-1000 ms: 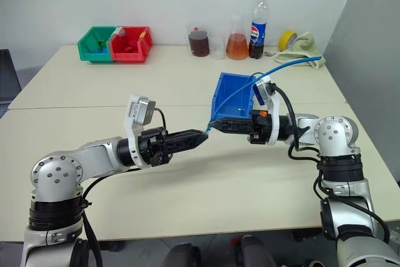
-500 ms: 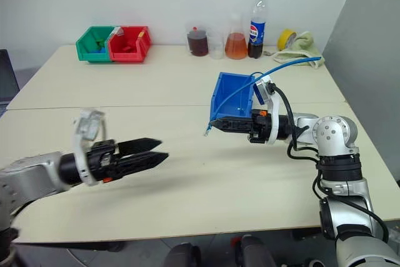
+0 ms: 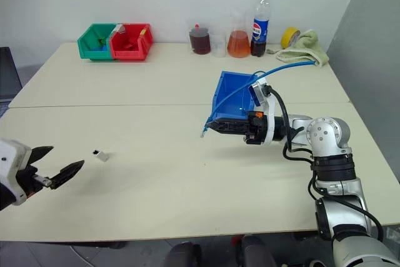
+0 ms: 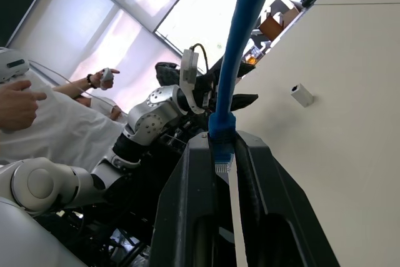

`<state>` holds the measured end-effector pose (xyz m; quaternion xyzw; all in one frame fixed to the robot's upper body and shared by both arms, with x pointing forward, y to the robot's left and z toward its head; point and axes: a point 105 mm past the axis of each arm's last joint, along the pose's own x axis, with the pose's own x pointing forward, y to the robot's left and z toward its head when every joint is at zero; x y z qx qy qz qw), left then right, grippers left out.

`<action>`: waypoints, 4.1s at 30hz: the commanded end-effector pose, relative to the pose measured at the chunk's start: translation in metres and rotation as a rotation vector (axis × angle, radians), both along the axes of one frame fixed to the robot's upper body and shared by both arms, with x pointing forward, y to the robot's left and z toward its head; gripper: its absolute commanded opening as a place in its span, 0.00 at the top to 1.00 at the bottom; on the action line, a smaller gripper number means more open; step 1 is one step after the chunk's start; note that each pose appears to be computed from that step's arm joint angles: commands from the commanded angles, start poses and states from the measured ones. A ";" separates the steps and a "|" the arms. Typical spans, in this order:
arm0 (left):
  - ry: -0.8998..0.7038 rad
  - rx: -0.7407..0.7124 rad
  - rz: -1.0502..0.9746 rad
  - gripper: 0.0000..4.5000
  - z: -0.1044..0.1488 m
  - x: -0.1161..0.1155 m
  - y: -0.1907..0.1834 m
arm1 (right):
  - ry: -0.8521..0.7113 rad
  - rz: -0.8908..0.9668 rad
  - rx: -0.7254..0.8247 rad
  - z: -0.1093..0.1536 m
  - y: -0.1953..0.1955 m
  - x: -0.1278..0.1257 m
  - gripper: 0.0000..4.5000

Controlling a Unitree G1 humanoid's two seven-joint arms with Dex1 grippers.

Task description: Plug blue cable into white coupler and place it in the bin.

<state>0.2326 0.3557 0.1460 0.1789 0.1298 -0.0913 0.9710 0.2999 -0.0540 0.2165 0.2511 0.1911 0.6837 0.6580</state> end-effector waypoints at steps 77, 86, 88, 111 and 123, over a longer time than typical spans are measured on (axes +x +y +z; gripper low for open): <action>0.341 -0.396 -0.793 0.82 0.009 0.044 -0.152 | -0.069 -0.060 0.003 0.015 -0.001 0.006 0.96; 0.386 -0.063 -1.169 0.82 -0.005 0.053 -0.208 | -0.137 -0.121 -0.010 0.017 -0.002 0.006 0.96; 0.389 -0.008 -1.221 0.82 -0.010 0.057 -0.213 | -0.151 -0.132 -0.014 0.017 -0.001 0.007 0.96; 0.316 0.167 -1.313 0.82 -0.062 0.088 -0.249 | -0.544 -0.138 -0.193 -0.036 0.014 -0.007 0.96; 0.317 0.128 -1.294 0.82 -0.059 0.088 -0.247 | -0.697 -0.149 -0.199 -0.055 0.025 0.000 0.96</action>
